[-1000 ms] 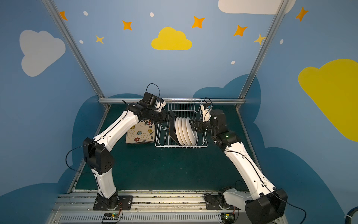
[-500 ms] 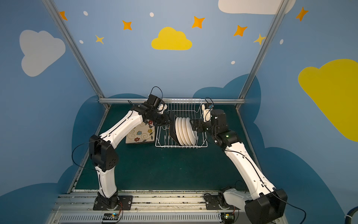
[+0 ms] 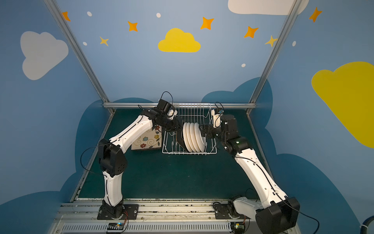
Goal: Unload the plates from the dish rack
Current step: Pick up a plate from the dish rack.
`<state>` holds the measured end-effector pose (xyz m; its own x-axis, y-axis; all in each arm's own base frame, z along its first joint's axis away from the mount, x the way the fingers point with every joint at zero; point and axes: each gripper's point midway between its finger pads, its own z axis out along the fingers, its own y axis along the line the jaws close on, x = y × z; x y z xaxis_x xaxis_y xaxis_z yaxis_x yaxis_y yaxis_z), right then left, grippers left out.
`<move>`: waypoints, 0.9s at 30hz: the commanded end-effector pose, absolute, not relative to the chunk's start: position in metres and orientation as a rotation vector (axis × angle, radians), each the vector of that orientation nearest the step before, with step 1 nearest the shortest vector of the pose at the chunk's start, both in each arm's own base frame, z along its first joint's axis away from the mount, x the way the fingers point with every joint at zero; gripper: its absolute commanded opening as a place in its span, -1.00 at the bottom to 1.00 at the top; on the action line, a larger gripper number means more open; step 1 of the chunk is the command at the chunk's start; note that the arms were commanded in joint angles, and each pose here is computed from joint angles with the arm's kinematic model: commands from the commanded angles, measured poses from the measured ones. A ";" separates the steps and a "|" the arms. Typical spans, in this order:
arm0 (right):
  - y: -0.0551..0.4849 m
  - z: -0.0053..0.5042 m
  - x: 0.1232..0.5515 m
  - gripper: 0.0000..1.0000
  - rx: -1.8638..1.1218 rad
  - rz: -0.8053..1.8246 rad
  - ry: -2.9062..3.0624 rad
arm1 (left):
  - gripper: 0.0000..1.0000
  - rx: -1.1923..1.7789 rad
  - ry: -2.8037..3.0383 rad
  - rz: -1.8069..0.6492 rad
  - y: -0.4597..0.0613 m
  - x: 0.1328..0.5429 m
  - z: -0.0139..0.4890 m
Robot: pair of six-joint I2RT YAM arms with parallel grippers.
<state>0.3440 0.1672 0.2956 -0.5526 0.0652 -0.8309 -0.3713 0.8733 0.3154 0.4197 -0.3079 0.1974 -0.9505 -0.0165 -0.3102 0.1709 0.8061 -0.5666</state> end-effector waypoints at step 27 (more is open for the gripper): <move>0.161 0.306 0.343 0.77 -0.198 0.578 2.042 | -0.54 0.070 2.784 -0.851 -0.305 0.412 0.171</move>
<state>0.3442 0.1629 0.2988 -0.5419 0.0787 -0.8367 -0.3642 0.8753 0.3182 0.4197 -0.3122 0.1973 -0.9540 -0.0230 -0.2990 0.1622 0.7992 -0.5787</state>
